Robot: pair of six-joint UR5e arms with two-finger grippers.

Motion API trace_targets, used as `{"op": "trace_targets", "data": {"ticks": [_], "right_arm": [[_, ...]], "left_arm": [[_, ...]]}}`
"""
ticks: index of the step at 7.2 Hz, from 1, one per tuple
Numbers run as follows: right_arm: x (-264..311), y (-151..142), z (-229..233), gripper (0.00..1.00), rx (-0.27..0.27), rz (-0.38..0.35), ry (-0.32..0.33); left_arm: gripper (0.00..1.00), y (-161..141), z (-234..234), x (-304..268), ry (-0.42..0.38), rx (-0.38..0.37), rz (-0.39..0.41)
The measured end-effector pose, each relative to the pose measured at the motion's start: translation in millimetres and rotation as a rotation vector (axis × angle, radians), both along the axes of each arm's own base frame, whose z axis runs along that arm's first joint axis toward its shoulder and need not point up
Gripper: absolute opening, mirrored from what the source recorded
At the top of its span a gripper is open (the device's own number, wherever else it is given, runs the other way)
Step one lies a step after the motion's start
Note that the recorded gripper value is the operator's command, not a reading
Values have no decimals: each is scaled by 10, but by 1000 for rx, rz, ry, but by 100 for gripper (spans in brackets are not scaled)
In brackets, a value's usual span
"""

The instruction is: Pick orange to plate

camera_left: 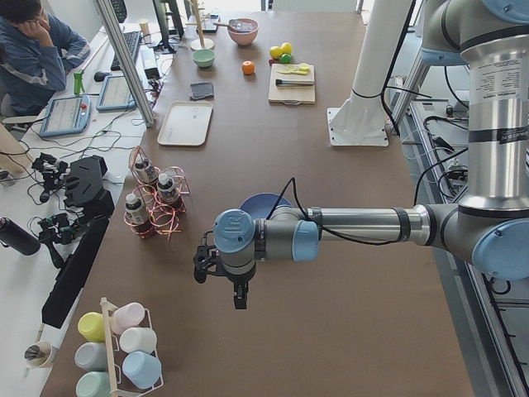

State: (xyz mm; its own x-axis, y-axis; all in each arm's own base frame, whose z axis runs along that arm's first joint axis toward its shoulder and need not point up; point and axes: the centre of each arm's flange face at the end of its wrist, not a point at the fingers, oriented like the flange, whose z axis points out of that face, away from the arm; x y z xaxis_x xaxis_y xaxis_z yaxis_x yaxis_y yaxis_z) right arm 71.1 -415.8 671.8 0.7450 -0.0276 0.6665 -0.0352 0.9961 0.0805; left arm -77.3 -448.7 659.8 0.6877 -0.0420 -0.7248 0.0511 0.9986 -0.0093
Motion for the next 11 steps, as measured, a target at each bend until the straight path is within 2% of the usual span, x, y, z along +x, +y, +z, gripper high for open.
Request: {"op": "trace_targets", "data": {"ticks": [11], "right_arm": [[-43, -16, -35, 100, 7, -8, -17]], "left_arm": [[99, -16, -46, 43, 3, 8, 8]]}}
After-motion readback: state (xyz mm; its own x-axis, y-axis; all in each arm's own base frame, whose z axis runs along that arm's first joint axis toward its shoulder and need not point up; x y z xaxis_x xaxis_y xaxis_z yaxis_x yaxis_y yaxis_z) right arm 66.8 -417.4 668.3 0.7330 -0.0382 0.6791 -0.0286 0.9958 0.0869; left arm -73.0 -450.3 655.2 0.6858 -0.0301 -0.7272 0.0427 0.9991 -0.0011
